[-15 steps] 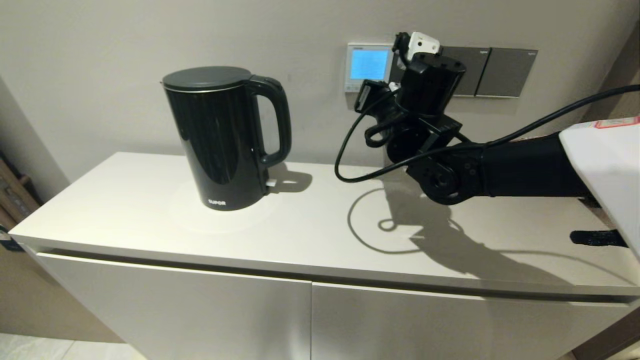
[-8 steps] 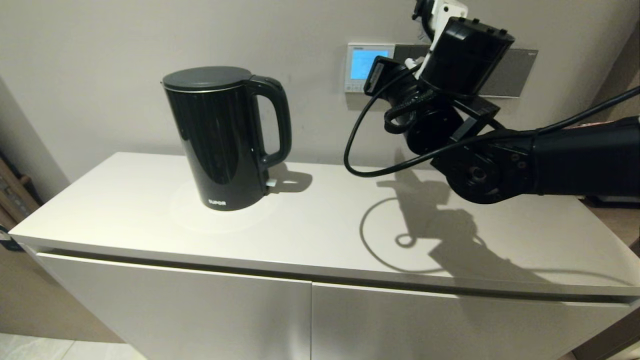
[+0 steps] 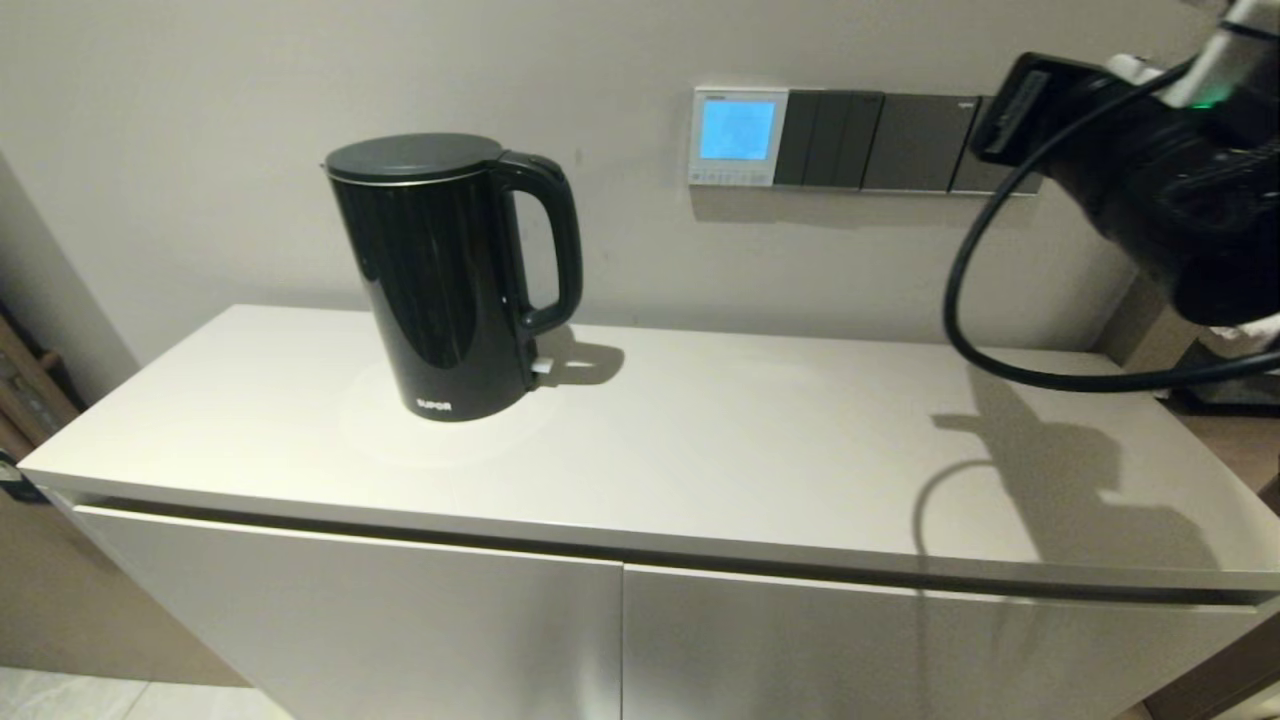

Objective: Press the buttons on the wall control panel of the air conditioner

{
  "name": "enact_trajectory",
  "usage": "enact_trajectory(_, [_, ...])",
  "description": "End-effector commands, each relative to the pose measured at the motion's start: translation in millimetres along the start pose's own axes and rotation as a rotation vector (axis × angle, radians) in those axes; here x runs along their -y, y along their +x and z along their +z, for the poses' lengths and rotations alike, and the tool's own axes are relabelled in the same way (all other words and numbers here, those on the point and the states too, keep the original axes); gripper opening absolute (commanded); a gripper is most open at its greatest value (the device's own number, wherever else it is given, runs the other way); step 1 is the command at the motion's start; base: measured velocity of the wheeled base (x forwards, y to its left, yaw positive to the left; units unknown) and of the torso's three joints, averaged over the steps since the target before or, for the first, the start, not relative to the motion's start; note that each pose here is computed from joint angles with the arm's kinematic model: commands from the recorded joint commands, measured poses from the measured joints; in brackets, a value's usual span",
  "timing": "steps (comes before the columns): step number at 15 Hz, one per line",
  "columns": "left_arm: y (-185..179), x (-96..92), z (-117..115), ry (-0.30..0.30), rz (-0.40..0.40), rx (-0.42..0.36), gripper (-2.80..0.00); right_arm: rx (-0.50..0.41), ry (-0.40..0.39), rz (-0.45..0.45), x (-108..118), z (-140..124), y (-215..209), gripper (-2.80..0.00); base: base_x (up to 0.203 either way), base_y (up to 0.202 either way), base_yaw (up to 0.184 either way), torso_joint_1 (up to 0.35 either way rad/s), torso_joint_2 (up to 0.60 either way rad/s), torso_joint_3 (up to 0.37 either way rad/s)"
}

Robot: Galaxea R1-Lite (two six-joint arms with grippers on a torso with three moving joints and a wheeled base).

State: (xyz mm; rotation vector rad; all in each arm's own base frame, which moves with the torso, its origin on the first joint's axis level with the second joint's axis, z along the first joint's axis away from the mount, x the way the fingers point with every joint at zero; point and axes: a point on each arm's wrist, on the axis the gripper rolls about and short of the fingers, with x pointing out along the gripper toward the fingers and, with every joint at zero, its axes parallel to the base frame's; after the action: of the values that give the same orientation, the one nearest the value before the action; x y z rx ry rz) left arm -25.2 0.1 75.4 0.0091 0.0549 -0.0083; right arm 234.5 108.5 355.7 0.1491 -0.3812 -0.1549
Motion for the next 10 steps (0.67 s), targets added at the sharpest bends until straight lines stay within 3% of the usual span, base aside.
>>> enact_trajectory(1, [0.0, 0.0, -0.1, 0.000, 0.000, 0.000, -2.80, 0.099, -0.006, -0.063, 53.4, 46.2, -46.2, -2.80, 0.000, 0.000, 0.000, 0.000, 0.00, 0.000])
enact_trajectory(4, [0.0, 0.0, -0.1, 0.000, 0.000, 0.000, -2.80, 0.091, -0.092, -0.105, 96.0, 65.6, -93.8, -2.80, 0.000, 0.000, 0.000, 0.000, 0.00, 0.000])
enact_trajectory(6, [0.0, 0.0, 0.1, 0.000, 0.000, 0.001, -2.80, 0.031, -0.142, -0.097, 117.3, 70.3, -133.3, -2.80, 0.000, 0.000, 0.000, 0.000, 0.00, 0.000])
enact_trajectory(8, [0.0, 0.0, -0.1, 0.000, 0.000, 0.000, -2.80, -0.051, -0.191, -0.087, 135.8, 62.3, -171.4, -2.80, 0.000, 0.000, 0.000, 0.000, 0.00, 0.000])
enact_trajectory(10, [0.0, 0.0, -0.1, 0.000, 0.000, 0.000, -2.80, -0.173, -0.258, -0.099, 149.2, 34.3, -198.1, -2.80, 0.000, 0.000, 0.000, 0.000, 0.00, 0.000])
